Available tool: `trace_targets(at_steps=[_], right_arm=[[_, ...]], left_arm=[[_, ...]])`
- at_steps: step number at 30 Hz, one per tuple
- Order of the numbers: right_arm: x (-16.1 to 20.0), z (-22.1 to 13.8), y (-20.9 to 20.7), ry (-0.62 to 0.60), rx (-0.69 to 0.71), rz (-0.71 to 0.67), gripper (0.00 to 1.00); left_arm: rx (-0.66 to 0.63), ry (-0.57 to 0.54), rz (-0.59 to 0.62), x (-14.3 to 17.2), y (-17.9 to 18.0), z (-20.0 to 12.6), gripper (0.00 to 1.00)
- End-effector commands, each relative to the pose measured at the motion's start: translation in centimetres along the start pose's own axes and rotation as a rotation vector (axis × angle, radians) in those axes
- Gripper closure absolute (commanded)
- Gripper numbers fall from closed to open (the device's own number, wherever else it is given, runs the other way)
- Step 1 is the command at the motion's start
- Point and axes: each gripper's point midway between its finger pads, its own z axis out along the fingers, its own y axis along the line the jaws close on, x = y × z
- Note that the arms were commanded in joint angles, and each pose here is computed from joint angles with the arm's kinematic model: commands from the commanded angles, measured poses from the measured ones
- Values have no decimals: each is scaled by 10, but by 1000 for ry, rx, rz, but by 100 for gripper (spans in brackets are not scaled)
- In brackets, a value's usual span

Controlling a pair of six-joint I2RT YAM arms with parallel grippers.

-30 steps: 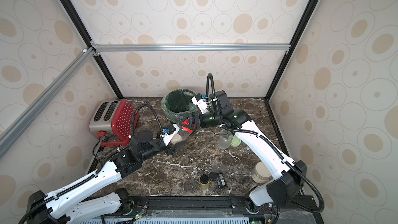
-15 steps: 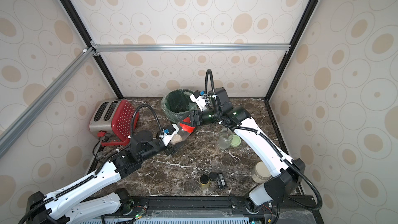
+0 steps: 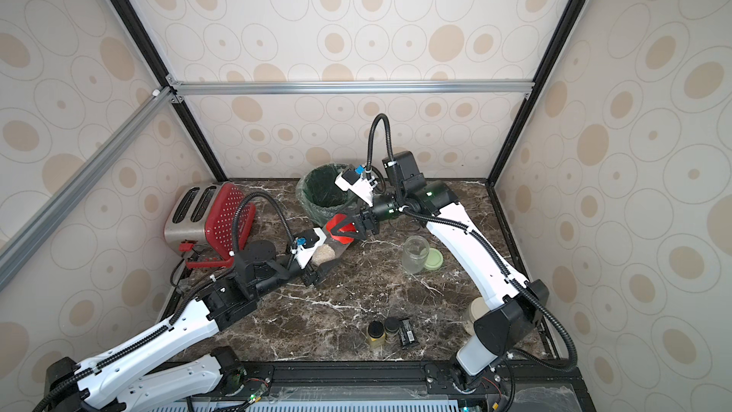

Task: Empty expired oatmeal from jars
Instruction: Unscrew the lid from the jar.

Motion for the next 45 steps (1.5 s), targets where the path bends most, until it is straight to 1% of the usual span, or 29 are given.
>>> trace_targets(at_steps=[1,3,4,7,11,14,17,20,26,39,45], right_arm=[[-6,-2,11,1,-79,-84,10],[-7,-3,1,28,-18,12,4],[-8,-5,-1,35,5,59,4],[-14,-11,-10,31,105,203,3],[-20,-29,-25,-8,295,394,2],[-23,-41,-31,-34,395,505,1],[-21,-48,-33,-28,446,571,1],[-18,-49,-31,-16,452,612,1],[-8,-44,-26,7,417,662,1],[1,-26,-35,43,348,715,1],[6,-13,-31,75,316,713,1]], left_arm=[[0,-90,8,-28,1,-7,55],[-17,-100,10,-29,4,-9,55],[-26,-101,10,-28,5,-9,55],[-51,-107,15,-26,8,-11,55],[-83,-110,26,-20,13,-11,55],[-99,-104,38,-15,14,-9,55],[-113,-106,46,-13,16,-9,55],[-122,-111,53,-11,17,-7,55],[-128,-104,68,-8,18,-7,55],[-118,-114,77,-12,16,-8,55],[-119,-111,79,-12,16,-8,55]])
